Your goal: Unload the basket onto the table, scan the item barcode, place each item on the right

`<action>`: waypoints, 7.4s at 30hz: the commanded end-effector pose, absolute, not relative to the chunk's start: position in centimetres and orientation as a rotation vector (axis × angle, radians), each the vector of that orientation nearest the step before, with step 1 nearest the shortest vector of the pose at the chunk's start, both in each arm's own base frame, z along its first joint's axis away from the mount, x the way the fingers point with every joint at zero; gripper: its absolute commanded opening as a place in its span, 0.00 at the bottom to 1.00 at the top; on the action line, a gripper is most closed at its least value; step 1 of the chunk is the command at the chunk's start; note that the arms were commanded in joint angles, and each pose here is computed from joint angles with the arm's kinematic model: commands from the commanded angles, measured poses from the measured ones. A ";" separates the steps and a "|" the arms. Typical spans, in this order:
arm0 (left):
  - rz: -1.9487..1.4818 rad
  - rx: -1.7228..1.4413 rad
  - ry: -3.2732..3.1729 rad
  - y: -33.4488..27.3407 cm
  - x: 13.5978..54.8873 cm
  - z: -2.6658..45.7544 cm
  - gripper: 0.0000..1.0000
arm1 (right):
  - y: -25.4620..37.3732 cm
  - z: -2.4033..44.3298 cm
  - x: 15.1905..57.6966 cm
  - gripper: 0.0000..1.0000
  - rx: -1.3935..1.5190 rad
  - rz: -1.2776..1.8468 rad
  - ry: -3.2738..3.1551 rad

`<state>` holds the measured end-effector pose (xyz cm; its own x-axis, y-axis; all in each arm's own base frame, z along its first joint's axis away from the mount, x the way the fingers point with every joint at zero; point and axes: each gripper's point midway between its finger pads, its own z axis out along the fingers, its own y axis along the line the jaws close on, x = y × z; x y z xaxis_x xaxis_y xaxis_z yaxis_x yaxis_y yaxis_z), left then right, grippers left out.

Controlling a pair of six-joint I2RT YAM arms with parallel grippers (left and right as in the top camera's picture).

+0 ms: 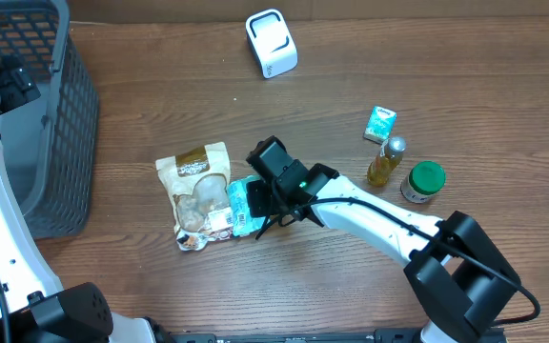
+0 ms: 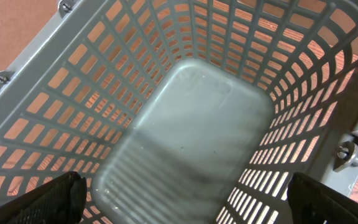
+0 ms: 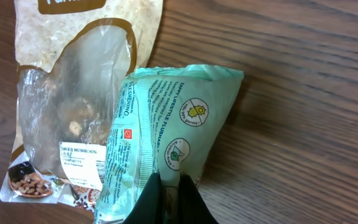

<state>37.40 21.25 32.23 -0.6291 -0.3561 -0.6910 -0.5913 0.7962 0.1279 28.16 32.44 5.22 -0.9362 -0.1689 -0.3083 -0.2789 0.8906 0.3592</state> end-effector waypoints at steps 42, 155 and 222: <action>0.453 -0.667 2.303 21.1 37.6 32.8 1.00 | 28.9 4.5 30.8 0.22 -0.231 0.319 2.710; 0.454 -0.667 2.303 21.1 37.6 32.8 1.00 | 28.2 2.2 28.9 0.40 -0.313 0.021 2.945; 0.453 -0.667 2.303 21.1 37.6 32.8 0.99 | 25.3 1.7 29.4 0.32 0.016 0.368 2.984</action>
